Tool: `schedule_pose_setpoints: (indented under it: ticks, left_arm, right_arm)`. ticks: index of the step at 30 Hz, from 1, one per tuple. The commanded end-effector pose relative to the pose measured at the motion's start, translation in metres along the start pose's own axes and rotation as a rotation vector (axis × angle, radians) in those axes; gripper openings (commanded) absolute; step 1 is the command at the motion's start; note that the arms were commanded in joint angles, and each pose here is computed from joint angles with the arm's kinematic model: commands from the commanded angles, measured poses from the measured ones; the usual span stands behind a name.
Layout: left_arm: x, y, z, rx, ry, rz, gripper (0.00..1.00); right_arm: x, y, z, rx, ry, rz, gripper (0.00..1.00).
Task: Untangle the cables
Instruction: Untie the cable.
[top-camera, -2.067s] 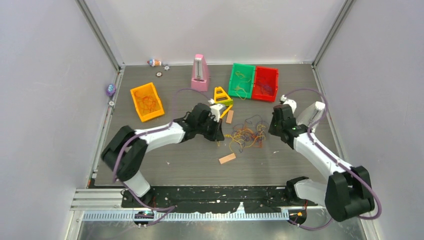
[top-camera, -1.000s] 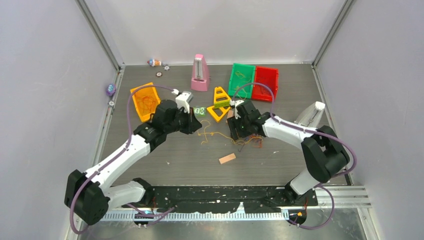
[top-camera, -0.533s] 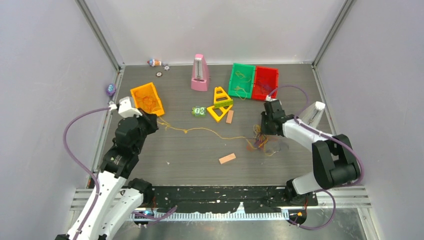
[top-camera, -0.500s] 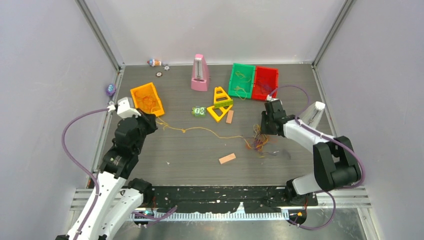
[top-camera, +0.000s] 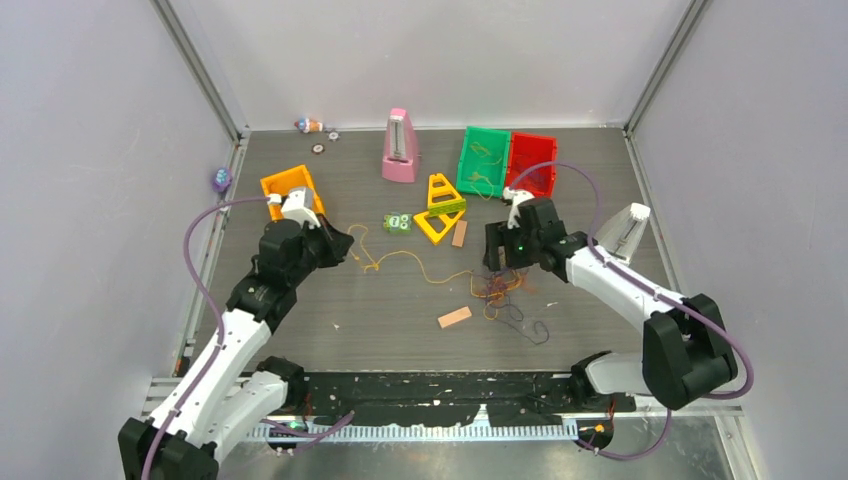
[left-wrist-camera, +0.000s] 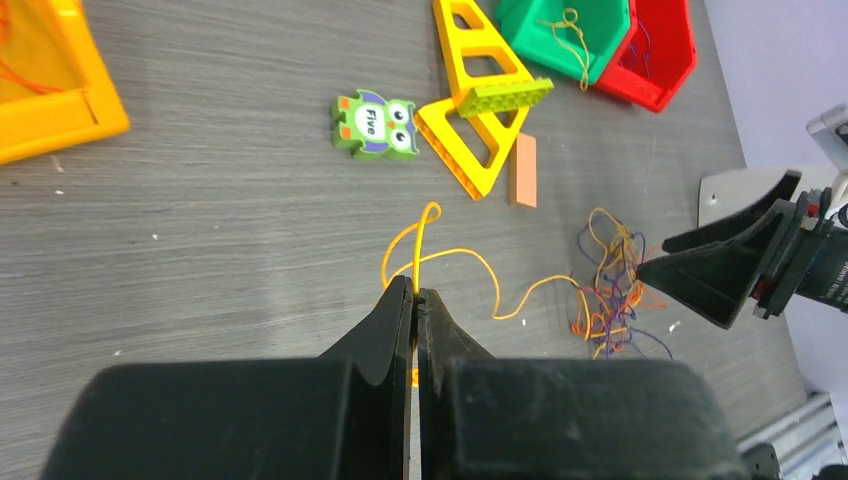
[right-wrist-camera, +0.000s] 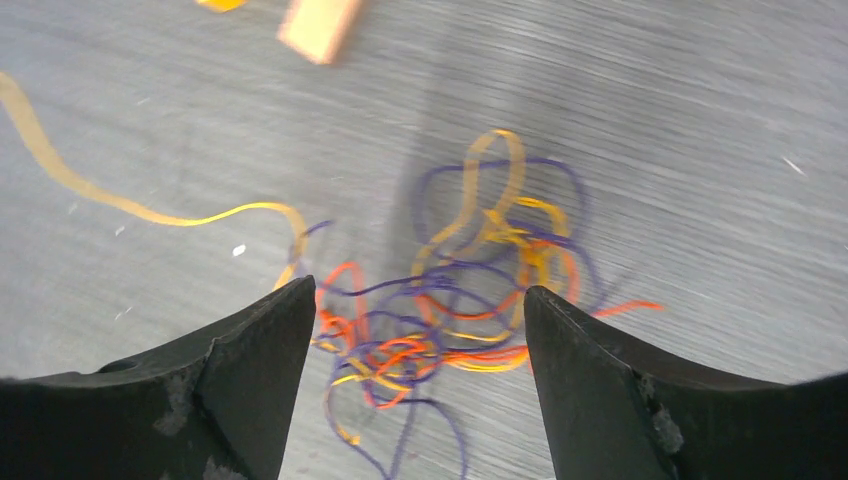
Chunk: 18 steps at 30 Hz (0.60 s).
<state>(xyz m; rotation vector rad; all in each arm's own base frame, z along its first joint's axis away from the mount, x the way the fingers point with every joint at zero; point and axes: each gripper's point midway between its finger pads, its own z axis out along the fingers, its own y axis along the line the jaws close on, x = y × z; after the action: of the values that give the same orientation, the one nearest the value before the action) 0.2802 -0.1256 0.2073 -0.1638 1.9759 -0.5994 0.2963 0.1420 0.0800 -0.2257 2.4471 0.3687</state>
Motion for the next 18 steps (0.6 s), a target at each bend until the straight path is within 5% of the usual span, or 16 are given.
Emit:
schedule_pose_setpoints:
  ticks: [1, 11, 13, 16, 18]
  left_arm:
    - [-0.02, -0.03, -0.001, 0.131, -0.031, 0.032, 0.0]
    - [0.0, -0.025, 0.016, 0.099, 0.098, 0.023, 0.05]
    - [0.015, -0.025, 0.025, 0.099, 0.197, 0.019, 0.2]
    - [0.037, -0.025, 0.036, 0.093, 0.337, 0.012, 0.65]
    - [0.052, -0.032, 0.042, 0.095, 0.392, 0.043, 0.78]
  right_arm:
    - [-0.017, 0.059, -0.012, -0.156, -0.051, -0.228, 0.82]
    - [-0.005, 0.106, 0.02, -0.21, 0.07, -0.386, 0.78]
    - [-0.004, 0.105, 0.023, -0.183, 0.078, -0.368, 0.78]
    - [-0.005, 0.098, 0.024, -0.135, 0.065, -0.323, 0.77]
    - [-0.008, 0.097, 0.018, -0.13, 0.032, -0.292, 0.77]
